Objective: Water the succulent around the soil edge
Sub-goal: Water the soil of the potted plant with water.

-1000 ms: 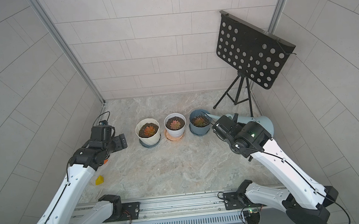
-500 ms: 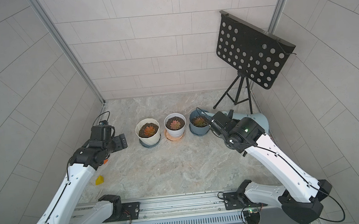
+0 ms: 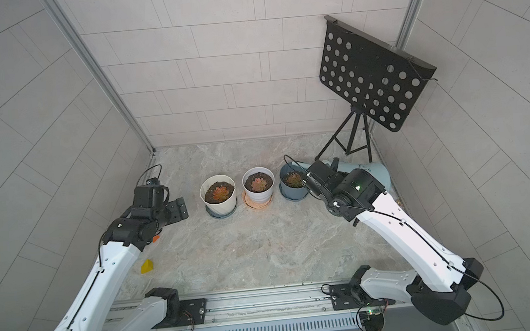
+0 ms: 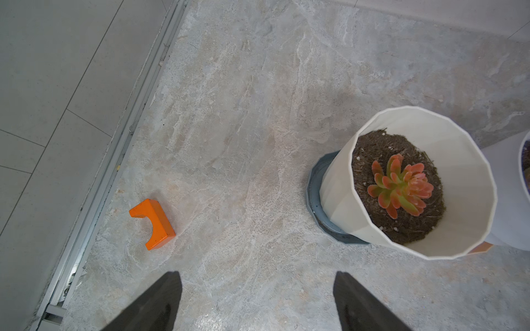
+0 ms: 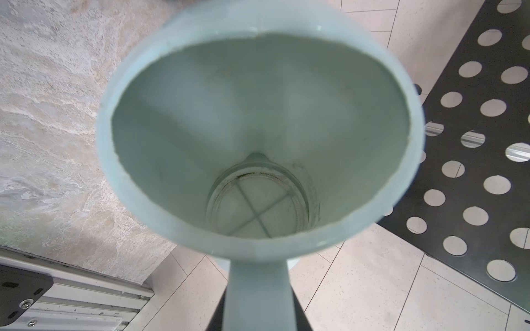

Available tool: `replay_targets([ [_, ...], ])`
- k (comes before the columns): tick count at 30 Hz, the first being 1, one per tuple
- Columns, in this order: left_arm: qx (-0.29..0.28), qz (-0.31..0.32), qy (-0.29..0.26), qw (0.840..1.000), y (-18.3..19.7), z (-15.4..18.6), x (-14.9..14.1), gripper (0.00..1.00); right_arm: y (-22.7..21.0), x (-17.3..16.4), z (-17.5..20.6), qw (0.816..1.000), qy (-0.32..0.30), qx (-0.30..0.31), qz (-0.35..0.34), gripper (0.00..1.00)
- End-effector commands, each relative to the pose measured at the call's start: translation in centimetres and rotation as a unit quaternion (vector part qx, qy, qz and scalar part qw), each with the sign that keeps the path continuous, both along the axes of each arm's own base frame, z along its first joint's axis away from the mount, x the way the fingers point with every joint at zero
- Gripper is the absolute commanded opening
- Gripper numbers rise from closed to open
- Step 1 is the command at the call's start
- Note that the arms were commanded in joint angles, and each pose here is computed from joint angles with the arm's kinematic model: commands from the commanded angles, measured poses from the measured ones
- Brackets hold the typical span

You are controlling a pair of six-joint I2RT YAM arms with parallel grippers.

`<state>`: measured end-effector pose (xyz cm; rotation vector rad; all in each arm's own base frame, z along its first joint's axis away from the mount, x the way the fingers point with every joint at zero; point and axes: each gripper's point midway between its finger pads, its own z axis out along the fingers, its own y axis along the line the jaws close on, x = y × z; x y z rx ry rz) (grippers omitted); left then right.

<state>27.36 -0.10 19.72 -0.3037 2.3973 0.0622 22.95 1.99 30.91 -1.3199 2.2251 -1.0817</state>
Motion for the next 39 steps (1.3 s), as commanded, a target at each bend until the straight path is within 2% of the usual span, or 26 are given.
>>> replay_targets([
  [1,0.004,-0.002,0.001,1.000,0.2,0.1,0.0,0.90,-0.4,0.2,1.4,1.000,-0.029,-0.008,-0.004,0.00],
  [39,0.000,-0.004,0.002,1.000,0.2,0.1,0.1,0.90,1.6,-0.7,0.4,0.999,-0.009,-0.020,0.029,0.00],
])
